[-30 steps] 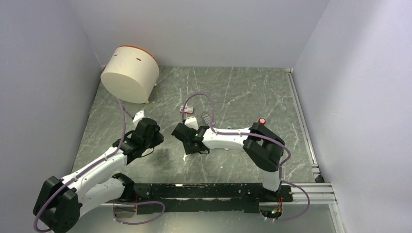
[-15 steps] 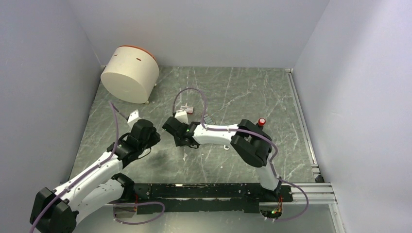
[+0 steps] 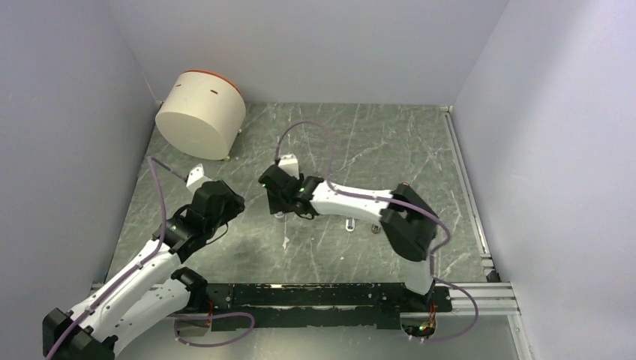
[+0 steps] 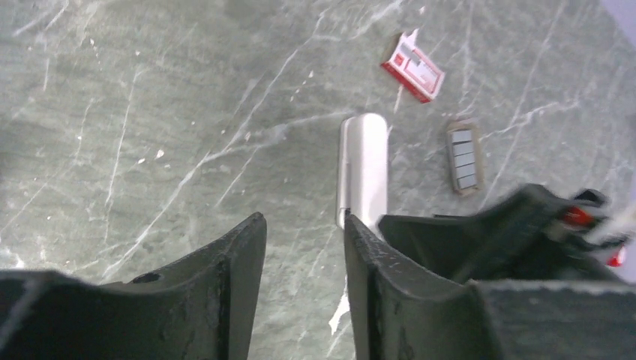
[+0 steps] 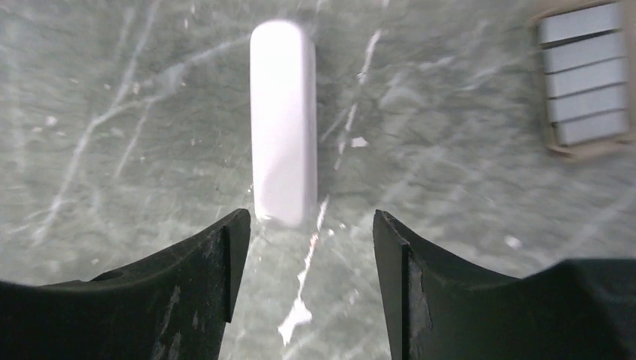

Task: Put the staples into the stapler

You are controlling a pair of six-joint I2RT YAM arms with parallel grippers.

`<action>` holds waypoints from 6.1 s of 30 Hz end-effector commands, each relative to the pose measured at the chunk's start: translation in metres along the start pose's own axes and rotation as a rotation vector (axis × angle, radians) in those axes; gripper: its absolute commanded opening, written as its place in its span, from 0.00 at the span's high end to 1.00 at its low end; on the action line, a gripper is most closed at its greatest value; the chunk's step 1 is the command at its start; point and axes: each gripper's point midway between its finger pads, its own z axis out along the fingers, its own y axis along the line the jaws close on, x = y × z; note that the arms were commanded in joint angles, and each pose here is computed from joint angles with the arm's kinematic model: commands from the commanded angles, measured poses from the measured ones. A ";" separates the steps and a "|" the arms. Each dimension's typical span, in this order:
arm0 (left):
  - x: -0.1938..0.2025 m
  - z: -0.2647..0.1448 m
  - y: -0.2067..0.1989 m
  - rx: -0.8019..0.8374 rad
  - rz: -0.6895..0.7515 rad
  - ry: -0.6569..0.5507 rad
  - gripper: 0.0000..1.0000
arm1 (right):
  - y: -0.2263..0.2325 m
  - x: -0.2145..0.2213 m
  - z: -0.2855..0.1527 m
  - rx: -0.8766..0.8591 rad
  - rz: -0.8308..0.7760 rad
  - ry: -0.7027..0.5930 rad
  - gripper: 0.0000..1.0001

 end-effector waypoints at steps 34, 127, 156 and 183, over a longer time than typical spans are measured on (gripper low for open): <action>0.053 -0.019 -0.146 0.644 0.328 0.352 0.31 | -0.220 0.009 -0.044 0.308 0.257 0.088 0.51; 0.270 0.106 -0.125 0.263 0.378 0.674 0.95 | -0.166 0.052 -0.059 0.169 0.233 0.140 0.83; 0.198 0.083 -0.148 0.264 0.338 0.461 0.94 | -0.178 0.097 -0.028 0.270 0.209 0.212 0.81; 0.156 0.063 -0.160 0.284 0.376 0.363 0.85 | -0.175 0.054 -0.038 0.257 0.248 0.119 0.39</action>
